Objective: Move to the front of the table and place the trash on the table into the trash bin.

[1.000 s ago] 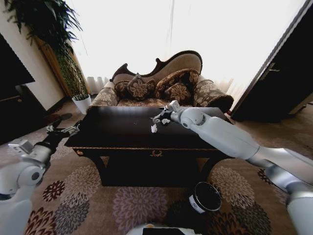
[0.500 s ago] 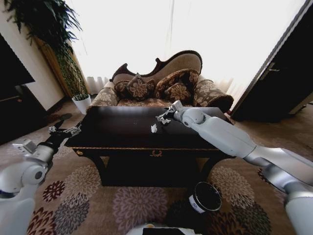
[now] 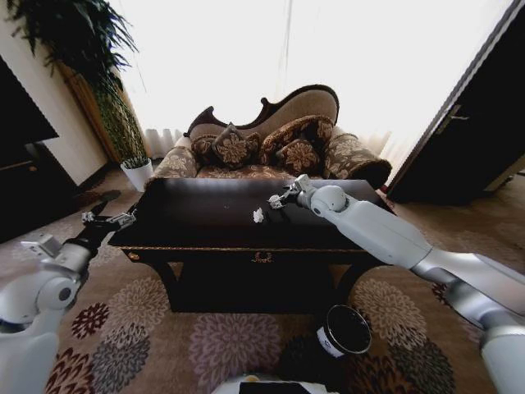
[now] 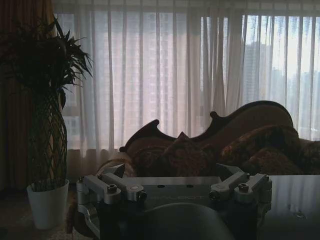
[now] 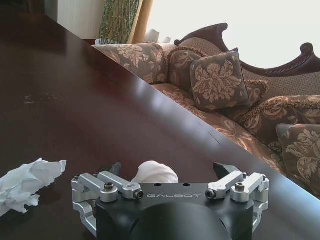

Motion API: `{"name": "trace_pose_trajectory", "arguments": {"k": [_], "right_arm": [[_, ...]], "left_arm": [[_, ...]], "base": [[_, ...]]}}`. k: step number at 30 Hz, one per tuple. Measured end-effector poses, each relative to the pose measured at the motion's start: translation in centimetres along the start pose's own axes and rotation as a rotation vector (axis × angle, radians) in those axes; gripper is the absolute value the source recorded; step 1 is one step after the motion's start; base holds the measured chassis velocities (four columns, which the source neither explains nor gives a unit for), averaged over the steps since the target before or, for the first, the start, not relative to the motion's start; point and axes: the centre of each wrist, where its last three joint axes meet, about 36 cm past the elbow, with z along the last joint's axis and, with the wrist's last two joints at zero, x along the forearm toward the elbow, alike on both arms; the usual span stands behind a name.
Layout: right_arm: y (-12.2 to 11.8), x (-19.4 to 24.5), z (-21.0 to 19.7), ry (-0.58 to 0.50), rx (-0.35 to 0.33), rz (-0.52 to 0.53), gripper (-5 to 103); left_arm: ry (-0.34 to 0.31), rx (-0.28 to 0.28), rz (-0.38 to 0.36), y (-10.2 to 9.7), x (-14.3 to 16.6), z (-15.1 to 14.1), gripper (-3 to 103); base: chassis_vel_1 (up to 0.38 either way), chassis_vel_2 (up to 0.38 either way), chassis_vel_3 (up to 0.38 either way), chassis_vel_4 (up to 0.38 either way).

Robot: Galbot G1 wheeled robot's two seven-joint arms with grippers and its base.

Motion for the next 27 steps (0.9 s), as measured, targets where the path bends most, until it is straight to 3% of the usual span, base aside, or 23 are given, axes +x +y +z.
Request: {"name": "trace_pose_trajectory", "arguments": {"k": [16,18,27], "right_arm": [[-0.6,-0.1,1.7,0.021,-0.010,0.012,101],[-0.7,0.0,1.8,0.021,-0.011,0.014,97],[-0.7,0.2,1.7,0.010,-0.010,0.008,60]], "left_arm": [[-0.001,0.003,0.006,-0.2,-0.4,0.1,100],[-0.001,0.003,0.006,-0.2,-0.4,0.1,100],[-0.001,0.003,0.006,-0.2,-0.4,0.1,100]], "base": [[0.000,0.000,0.000,0.000],[0.000,0.000,0.000,0.000],[0.000,0.000,0.000,0.000]]}}
